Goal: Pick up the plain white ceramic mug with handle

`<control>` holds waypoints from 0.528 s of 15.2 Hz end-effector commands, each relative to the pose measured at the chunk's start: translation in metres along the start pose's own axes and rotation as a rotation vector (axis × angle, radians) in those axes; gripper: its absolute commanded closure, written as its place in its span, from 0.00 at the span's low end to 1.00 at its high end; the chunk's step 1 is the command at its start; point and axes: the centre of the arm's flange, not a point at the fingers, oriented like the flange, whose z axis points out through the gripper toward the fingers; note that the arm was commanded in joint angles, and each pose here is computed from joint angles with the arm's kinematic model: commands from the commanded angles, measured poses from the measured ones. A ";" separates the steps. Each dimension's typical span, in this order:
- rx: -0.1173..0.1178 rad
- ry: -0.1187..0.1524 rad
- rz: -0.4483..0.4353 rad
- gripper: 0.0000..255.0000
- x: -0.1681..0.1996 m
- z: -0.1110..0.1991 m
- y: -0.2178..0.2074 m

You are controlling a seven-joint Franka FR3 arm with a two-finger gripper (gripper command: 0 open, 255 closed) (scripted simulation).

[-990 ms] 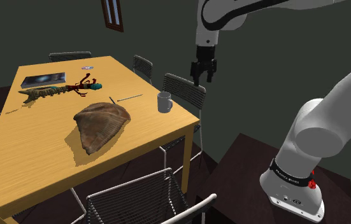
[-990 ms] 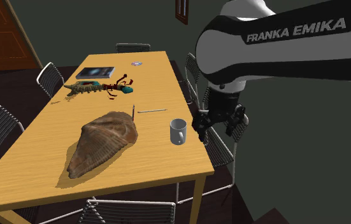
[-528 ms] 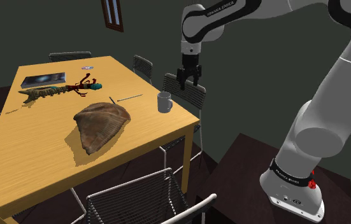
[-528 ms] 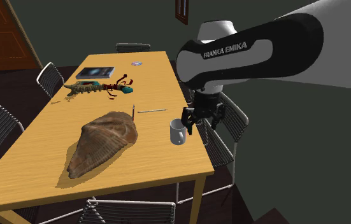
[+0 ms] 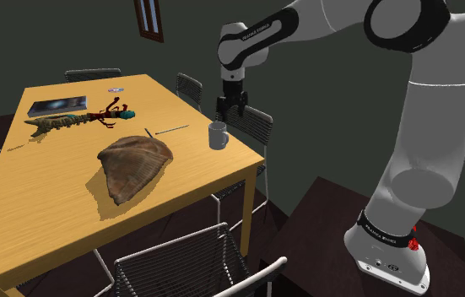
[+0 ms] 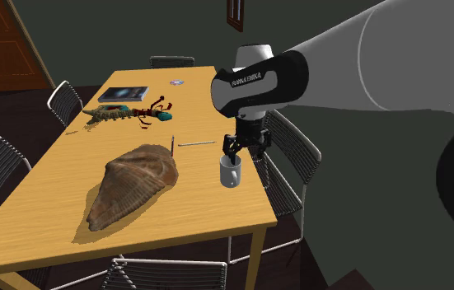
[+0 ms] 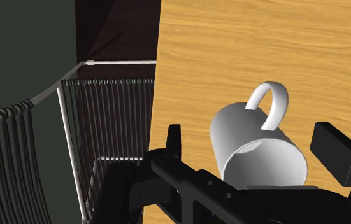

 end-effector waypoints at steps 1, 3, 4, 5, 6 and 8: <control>-0.007 0.006 -0.003 0.00 0.024 0.013 0.004; -0.013 0.011 -0.006 0.00 0.047 0.024 0.003; -0.016 0.014 -0.007 0.00 0.059 0.029 0.003; -0.016 0.014 -0.007 0.00 0.060 0.030 0.003; -0.016 0.014 -0.007 0.00 0.061 0.035 0.003; -0.016 0.014 -0.007 0.00 0.061 0.046 0.003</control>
